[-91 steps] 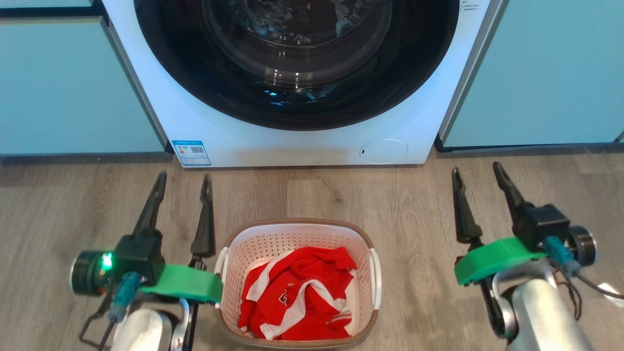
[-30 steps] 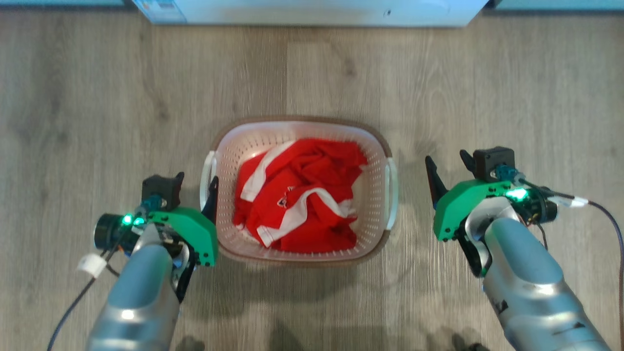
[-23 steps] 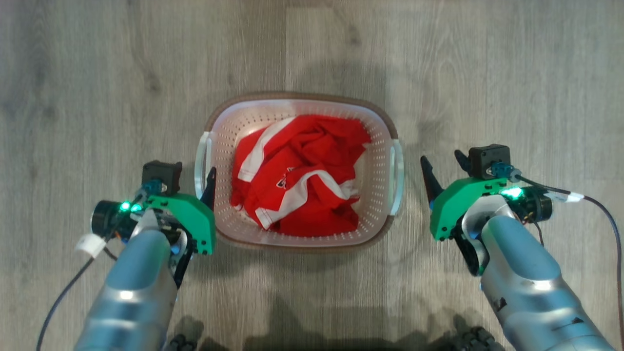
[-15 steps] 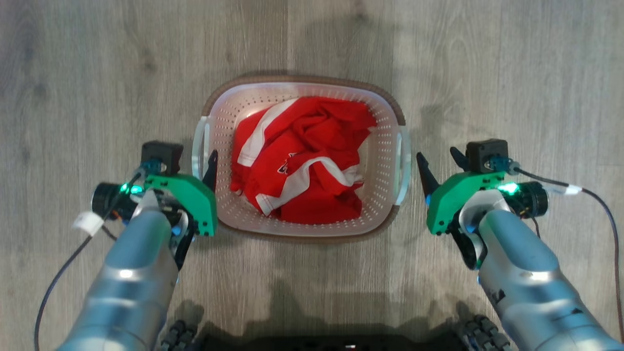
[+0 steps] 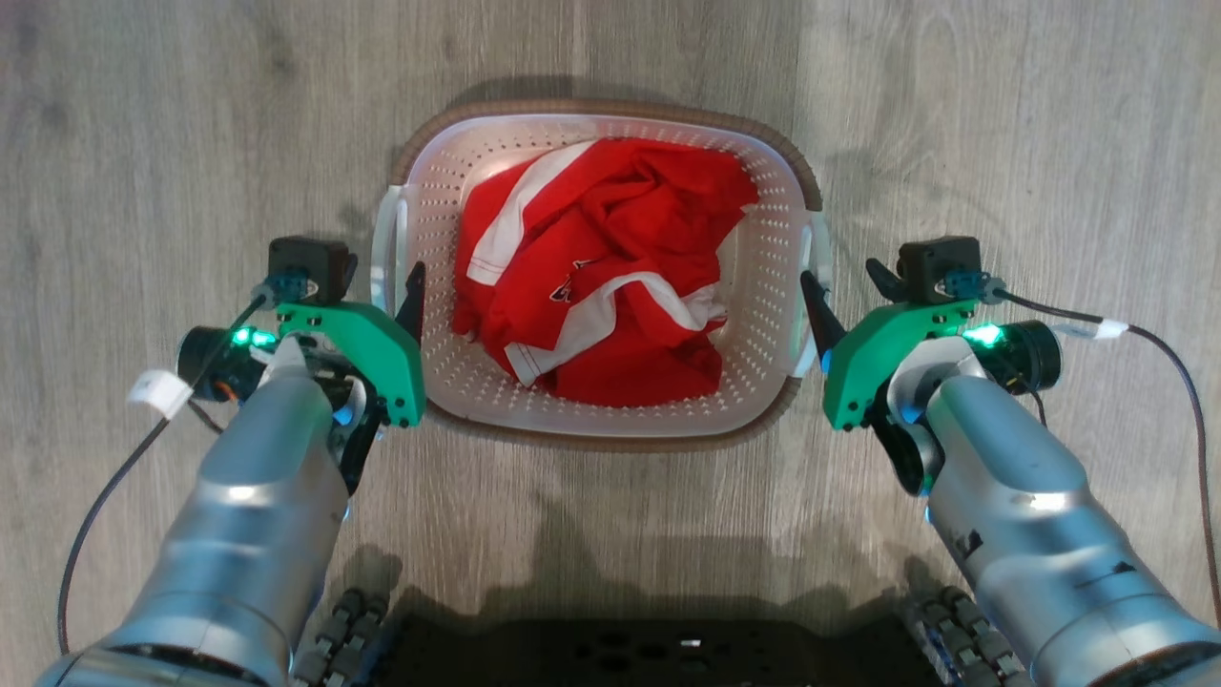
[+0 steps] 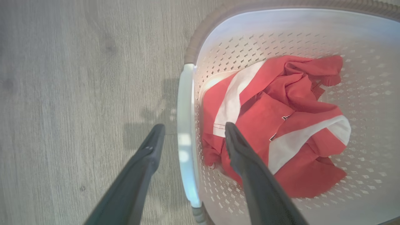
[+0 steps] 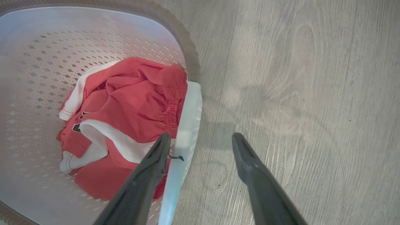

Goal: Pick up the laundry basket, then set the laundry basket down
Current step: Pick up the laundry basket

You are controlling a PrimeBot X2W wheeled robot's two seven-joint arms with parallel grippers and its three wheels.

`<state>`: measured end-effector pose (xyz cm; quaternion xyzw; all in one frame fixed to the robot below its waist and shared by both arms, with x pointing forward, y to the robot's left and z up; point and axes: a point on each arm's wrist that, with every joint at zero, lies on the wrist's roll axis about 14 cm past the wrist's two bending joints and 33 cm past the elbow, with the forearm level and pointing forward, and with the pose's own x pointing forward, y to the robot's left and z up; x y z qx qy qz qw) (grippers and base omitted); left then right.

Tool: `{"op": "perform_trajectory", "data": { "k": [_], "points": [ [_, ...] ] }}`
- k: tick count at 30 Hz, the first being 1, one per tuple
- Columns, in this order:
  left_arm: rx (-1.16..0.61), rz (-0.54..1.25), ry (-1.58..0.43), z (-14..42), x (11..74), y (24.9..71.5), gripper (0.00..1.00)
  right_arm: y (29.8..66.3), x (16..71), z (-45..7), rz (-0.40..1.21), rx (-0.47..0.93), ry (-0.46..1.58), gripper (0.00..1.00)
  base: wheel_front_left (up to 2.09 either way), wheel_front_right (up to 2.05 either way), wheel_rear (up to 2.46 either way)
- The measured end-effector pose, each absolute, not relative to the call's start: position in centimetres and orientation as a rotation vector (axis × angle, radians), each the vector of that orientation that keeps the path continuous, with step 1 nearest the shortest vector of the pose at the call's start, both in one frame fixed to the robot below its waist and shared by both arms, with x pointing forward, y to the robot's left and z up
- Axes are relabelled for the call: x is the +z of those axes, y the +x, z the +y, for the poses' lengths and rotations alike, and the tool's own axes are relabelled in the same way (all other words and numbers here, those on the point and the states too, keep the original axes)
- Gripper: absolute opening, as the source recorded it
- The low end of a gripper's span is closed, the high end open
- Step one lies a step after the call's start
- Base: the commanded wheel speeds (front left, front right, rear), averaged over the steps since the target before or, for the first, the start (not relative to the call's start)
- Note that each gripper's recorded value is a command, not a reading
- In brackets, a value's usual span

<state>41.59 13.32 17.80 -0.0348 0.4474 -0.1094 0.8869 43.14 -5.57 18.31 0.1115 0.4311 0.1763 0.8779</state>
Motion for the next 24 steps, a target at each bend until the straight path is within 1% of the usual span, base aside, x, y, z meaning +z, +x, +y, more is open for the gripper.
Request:
{"op": "perform_trajectory", "data": {
  "k": [6, 24],
  "points": [
    [-0.244, 0.952, -0.085, 12.7, 16.9, 41.6, 1.00, 43.2, 17.2, -5.2, 0.921, 0.375, 0.240, 1.00, 0.00, 0.00, 0.00],
    [-0.263, 0.992, -0.101, 12.1, 16.1, 40.9, 1.00, 42.1, 16.5, -3.8, 0.963, 0.422, 0.254, 1.00, 0.00, 0.00, 0.00]
  ]
}}
